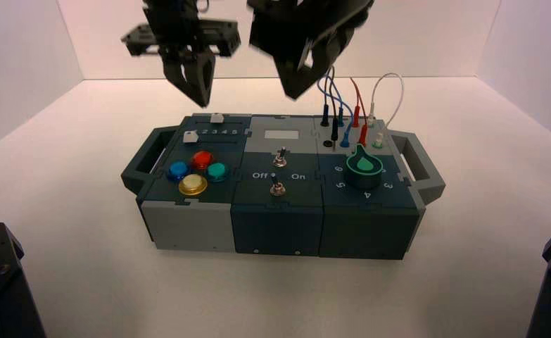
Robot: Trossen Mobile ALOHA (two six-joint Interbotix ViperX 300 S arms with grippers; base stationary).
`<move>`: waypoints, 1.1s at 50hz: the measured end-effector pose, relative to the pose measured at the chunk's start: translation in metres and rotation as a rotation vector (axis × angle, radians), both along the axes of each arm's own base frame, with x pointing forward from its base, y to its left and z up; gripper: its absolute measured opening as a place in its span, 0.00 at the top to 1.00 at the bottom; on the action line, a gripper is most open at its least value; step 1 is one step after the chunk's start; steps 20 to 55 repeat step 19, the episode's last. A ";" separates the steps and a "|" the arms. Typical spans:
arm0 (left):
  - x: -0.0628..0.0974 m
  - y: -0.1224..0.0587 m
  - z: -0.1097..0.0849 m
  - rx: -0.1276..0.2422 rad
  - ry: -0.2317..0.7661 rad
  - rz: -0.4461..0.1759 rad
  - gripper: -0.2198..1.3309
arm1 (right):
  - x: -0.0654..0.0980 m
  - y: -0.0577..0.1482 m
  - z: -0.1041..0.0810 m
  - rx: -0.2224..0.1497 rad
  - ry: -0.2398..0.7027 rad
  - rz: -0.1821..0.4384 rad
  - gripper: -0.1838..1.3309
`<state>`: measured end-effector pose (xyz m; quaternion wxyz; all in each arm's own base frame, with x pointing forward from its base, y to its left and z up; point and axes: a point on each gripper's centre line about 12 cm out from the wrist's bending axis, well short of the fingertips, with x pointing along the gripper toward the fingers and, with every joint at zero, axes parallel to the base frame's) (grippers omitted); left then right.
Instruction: Move the top slider to position 3.
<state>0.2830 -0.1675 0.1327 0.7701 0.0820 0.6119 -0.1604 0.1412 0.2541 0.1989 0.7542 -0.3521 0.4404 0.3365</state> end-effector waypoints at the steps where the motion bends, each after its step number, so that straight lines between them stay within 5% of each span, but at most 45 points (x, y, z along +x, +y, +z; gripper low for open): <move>1: 0.000 0.001 0.003 -0.002 -0.004 0.000 0.97 | 0.000 -0.001 0.002 0.008 -0.003 0.000 0.97; 11: 0.001 0.007 0.019 -0.009 -0.026 -0.006 0.96 | 0.003 -0.005 0.008 0.021 -0.012 -0.007 0.97; 55: 0.000 0.007 0.018 -0.003 -0.022 -0.019 0.97 | 0.003 -0.006 0.008 0.019 -0.013 -0.007 0.97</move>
